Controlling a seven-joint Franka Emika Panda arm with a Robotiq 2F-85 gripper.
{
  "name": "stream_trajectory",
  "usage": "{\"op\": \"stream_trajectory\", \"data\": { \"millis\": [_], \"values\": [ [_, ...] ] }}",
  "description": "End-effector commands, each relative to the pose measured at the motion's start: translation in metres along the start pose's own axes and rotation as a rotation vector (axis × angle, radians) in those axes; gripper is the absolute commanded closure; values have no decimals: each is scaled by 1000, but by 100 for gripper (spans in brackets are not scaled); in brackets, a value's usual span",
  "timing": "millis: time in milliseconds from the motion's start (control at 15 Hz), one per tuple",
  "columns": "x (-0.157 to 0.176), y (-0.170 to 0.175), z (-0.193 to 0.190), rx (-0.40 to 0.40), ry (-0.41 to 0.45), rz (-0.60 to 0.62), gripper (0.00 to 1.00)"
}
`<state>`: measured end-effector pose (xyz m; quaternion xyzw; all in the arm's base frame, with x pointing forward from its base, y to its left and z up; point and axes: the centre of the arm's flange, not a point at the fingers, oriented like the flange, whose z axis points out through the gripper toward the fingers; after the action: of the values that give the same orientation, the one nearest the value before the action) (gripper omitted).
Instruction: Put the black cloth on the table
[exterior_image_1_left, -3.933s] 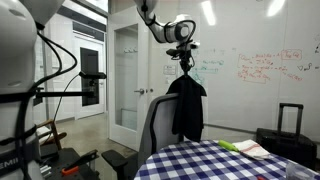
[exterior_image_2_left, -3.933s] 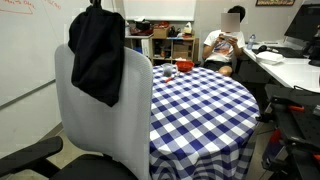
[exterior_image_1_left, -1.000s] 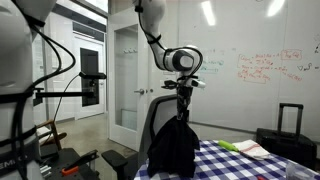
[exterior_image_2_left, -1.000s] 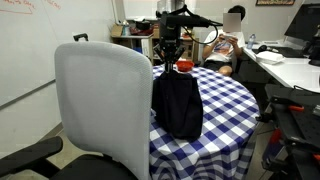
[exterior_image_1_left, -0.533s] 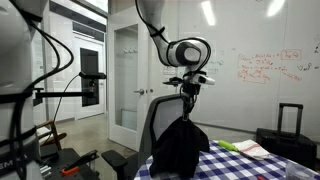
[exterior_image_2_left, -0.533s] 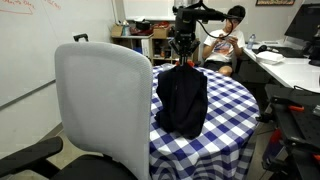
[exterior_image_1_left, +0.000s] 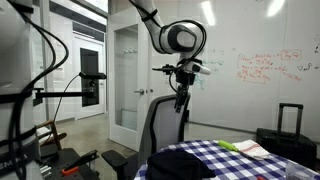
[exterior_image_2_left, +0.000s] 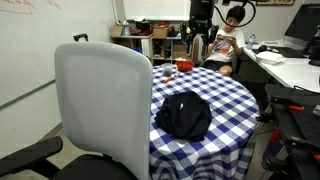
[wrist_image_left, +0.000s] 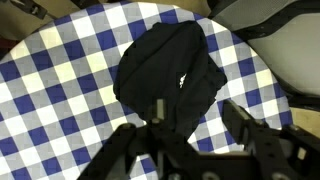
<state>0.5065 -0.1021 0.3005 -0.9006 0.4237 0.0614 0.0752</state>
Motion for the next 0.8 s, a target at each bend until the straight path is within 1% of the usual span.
{"op": "stream_trajectory", "data": {
  "millis": [0, 67, 133, 200, 267, 467, 600, 733],
  "values": [
    [-16, -1, -21, 27, -19, -39, 7],
    [-16, -4, -30, 13, -38, -72, 0],
    [-17, -5, -36, -3, -54, -113, 0],
    [-20, -5, -46, -25, -90, -190, 0],
    [-23, -4, -56, -44, -108, -234, 0],
    [-33, 0, -88, -129, -171, -372, 0],
    [-41, -4, -106, -183, -194, -463, 0],
    [-52, -12, -120, -213, -205, -559, 0]
  ]
}}
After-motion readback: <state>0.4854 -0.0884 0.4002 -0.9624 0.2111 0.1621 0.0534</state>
